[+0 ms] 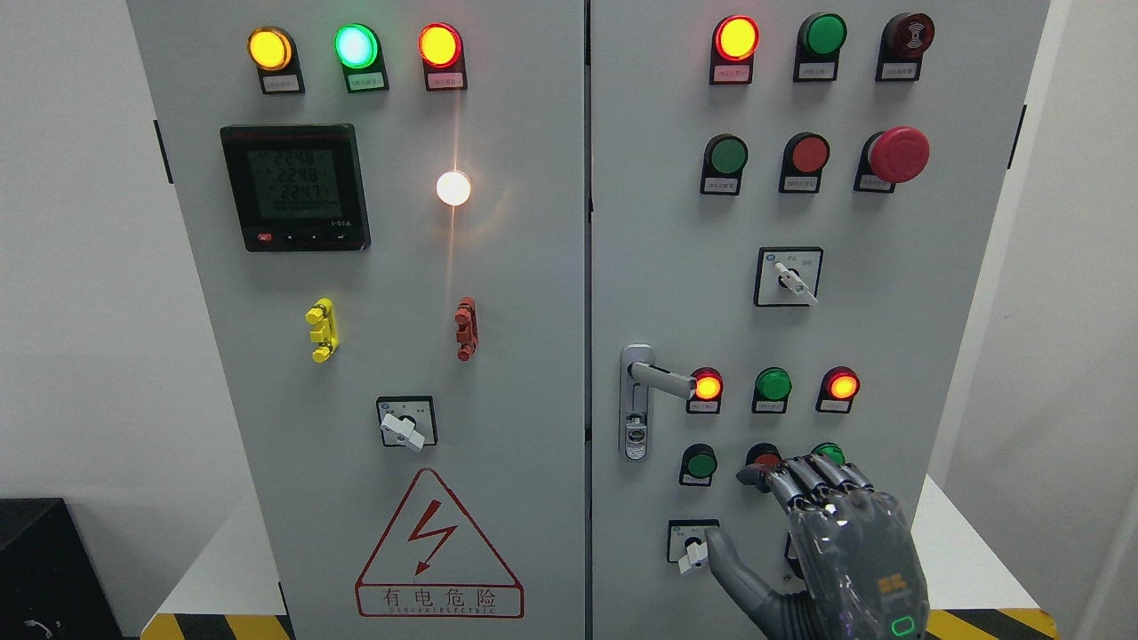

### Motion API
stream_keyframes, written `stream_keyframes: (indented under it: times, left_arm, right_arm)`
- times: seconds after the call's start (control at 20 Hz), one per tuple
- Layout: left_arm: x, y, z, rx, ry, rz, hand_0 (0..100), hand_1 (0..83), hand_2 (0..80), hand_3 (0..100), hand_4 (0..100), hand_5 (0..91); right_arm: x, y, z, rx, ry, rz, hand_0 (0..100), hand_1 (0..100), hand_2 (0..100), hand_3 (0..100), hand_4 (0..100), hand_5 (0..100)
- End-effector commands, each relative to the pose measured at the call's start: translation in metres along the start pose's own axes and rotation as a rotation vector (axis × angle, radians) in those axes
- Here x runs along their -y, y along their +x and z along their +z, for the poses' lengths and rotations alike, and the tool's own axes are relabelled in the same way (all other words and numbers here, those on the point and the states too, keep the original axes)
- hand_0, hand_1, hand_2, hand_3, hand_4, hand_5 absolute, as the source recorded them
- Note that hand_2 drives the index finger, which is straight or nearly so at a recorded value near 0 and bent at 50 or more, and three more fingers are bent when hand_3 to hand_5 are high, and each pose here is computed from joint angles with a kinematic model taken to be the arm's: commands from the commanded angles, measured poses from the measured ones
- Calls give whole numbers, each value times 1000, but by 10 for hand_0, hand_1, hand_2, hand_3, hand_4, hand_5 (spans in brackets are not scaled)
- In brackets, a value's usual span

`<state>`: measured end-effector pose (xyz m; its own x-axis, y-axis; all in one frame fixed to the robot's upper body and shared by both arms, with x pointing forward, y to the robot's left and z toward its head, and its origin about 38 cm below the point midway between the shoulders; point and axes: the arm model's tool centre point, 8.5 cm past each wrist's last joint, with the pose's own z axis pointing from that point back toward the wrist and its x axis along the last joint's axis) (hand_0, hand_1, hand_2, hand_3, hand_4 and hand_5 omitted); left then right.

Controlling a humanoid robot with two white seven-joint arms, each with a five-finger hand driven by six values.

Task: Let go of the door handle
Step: 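Open the right hand and pull it away from the handle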

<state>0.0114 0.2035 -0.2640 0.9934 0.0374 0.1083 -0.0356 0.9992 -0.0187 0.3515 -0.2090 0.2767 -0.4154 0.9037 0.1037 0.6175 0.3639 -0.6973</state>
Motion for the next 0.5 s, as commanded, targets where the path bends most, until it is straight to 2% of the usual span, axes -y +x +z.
stream_keyframes:
  times: [0.0,0.15,0.45]
  left_arm:
    - [-1,7,0,-3,4,-2,120,556,0,0,0,0]
    - [-1,7,0,-3,4,-2,120,556,0,0,0,0]
    - [-1,7,0,-3,4,-3,120,556,0,0,0,0]
  right_arm:
    - [47,-38,15,-79,-128,17,408,194,0,0,0,0]
    - [53,-29,7,-55,-158,-6,396,202,0,0,0,0]
    - [47,-17,3,-23,-152,-38,399,209,0,0,0,0]
